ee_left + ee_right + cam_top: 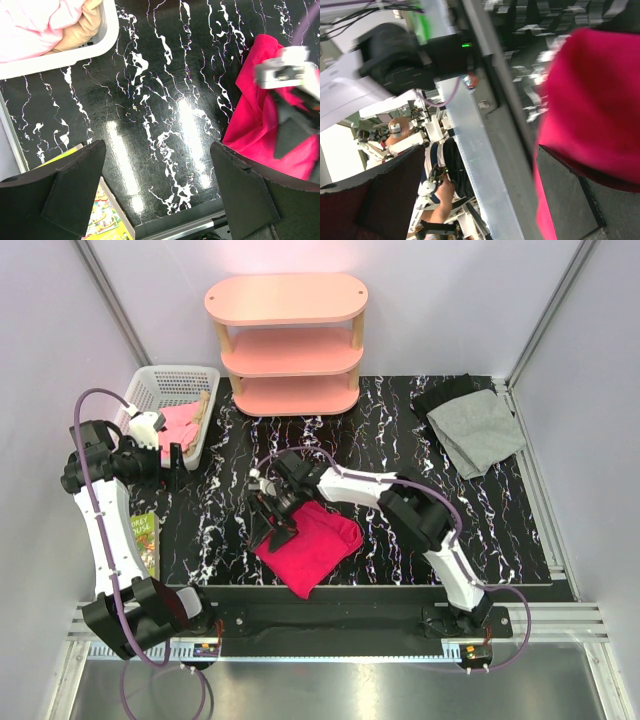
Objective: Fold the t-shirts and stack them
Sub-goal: Fold the tshirt, then neatly place the folded tshirt to the corner
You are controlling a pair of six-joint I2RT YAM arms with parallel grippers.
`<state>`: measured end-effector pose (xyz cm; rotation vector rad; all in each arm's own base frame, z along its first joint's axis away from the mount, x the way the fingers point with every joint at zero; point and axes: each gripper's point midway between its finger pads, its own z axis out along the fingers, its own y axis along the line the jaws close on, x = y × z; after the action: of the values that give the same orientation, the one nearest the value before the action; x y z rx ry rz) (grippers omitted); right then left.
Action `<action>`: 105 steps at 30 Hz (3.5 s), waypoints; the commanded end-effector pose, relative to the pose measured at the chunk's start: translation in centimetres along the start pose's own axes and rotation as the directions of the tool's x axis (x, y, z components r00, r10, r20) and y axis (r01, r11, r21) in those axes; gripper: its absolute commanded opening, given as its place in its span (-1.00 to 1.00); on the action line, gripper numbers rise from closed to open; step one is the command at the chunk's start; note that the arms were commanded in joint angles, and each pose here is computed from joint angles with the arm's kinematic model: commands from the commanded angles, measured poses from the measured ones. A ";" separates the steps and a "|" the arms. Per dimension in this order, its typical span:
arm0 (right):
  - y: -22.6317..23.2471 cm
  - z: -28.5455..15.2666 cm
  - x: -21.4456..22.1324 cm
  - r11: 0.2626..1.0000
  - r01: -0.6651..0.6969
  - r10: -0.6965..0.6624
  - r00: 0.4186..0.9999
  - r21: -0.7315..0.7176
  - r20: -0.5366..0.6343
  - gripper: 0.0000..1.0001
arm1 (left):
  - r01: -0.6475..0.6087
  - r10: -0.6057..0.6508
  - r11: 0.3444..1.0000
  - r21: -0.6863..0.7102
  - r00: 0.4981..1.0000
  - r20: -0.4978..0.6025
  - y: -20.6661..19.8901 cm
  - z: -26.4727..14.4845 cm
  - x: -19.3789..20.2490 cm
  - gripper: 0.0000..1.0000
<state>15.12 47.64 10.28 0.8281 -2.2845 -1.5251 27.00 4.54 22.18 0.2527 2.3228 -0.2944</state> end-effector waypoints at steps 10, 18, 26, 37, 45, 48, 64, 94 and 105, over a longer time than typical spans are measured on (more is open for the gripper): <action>-2.6 0.5 -0.7 1.000 0.002 -0.002 1.000 -0.017 -0.014 0.99 | -0.045 0.046 0.999 -0.031 0.998 0.038 0.2 -0.9 -1.3 0.83; -4.6 -14.0 -6.6 0.994 -0.012 -0.022 0.951 0.109 0.307 0.99 | -0.044 0.045 0.999 -0.017 0.998 0.050 -0.3 -1.1 -1.4 0.83; -16.1 -19.5 -5.5 0.950 -0.219 0.122 0.917 0.223 0.380 0.99 | -0.056 0.056 0.998 0.002 0.997 0.045 -1.1 -1.8 -1.3 0.83; -18.9 -17.6 -1.4 0.931 -0.264 0.182 0.934 0.251 0.308 0.99 | -0.076 0.076 0.997 0.005 0.996 0.039 -1.4 -2.0 -1.4 0.83; -16.6 -11.0 4.5 0.941 -0.236 0.193 0.963 0.243 0.188 0.99 | -0.063 0.063 0.998 0.018 0.997 0.045 -1.5 -1.9 -1.7 0.83; -15.9 -8.8 5.1 0.955 -0.214 0.179 0.968 0.205 0.177 1.00 | -0.067 0.066 0.998 0.010 0.997 0.048 -1.5 -2.1 -1.8 0.83; -19.7 -4.8 7.6 0.915 -0.329 0.302 0.942 0.235 0.146 0.36 | -0.100 0.102 0.995 -0.028 0.993 0.065 -1.5 -3.3 -2.5 0.84; -8.5 -28.2 -3.7 0.920 -0.240 -0.011 0.774 0.309 0.633 -1.00 | -0.104 0.105 0.994 -0.041 0.994 0.030 -1.0 -2.8 -1.4 0.83; -11.1 -42.4 -7.6 0.914 -0.346 0.030 0.582 0.214 0.813 -1.00 | -0.130 0.132 0.988 -0.082 0.991 0.018 -0.3 -3.2 -1.4 0.84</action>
<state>42.87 18.69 14.31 -0.1274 -3.1927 -1.4609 25.64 4.40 24.36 0.3296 2.3075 -0.2145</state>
